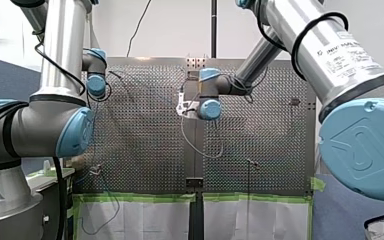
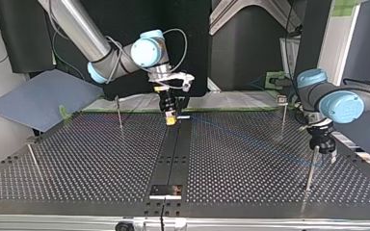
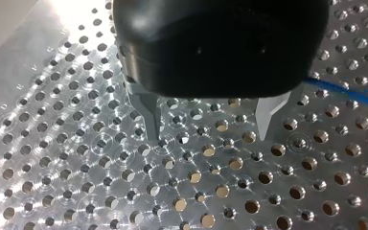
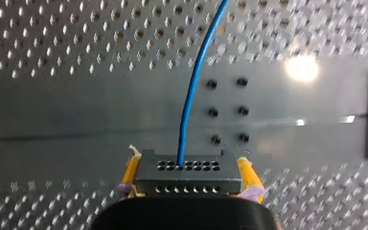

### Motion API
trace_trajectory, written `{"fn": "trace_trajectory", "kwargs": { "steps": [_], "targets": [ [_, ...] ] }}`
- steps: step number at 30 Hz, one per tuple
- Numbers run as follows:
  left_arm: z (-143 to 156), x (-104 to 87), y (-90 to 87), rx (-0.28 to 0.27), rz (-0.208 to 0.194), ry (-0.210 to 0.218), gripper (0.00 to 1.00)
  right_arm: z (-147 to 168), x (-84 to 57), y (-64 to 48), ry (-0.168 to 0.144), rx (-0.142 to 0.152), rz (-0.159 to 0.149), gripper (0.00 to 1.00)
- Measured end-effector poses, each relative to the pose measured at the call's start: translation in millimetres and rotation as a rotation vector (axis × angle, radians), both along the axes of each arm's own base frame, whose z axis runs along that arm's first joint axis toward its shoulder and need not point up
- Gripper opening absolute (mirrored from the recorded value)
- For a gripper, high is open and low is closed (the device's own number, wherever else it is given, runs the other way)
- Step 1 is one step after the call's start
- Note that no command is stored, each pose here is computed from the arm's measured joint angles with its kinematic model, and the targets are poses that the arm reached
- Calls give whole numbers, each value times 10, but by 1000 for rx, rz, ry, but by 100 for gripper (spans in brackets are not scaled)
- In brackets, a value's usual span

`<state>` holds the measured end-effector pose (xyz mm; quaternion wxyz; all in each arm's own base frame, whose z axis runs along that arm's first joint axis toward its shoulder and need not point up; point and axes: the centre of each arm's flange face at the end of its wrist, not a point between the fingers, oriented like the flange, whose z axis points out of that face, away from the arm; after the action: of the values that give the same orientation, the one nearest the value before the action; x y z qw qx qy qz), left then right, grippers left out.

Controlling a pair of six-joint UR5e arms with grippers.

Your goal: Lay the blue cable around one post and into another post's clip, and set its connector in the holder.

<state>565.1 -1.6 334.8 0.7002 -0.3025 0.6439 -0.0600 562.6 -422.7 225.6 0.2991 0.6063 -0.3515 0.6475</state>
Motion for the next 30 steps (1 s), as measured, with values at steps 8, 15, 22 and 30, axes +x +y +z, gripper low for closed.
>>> {"fn": "trace_trajectory", "kwargs": {
  "steps": [8,15,22,30],
  "targets": [
    [18,27,-15,-5,-11,-26,100,-247,-387,-247,-30,19,-78,0],
    [13,33,-17,-19,-14,-42,100,-454,-765,-457,-39,23,-142,0],
    [19,44,-11,-41,-15,-64,100,-630,-1121,-615,-47,26,-210,0],
    [19,49,-34,-47,-28,-67,100,-835,-1600,-774,-47,23,-328,0]
  ]
}}
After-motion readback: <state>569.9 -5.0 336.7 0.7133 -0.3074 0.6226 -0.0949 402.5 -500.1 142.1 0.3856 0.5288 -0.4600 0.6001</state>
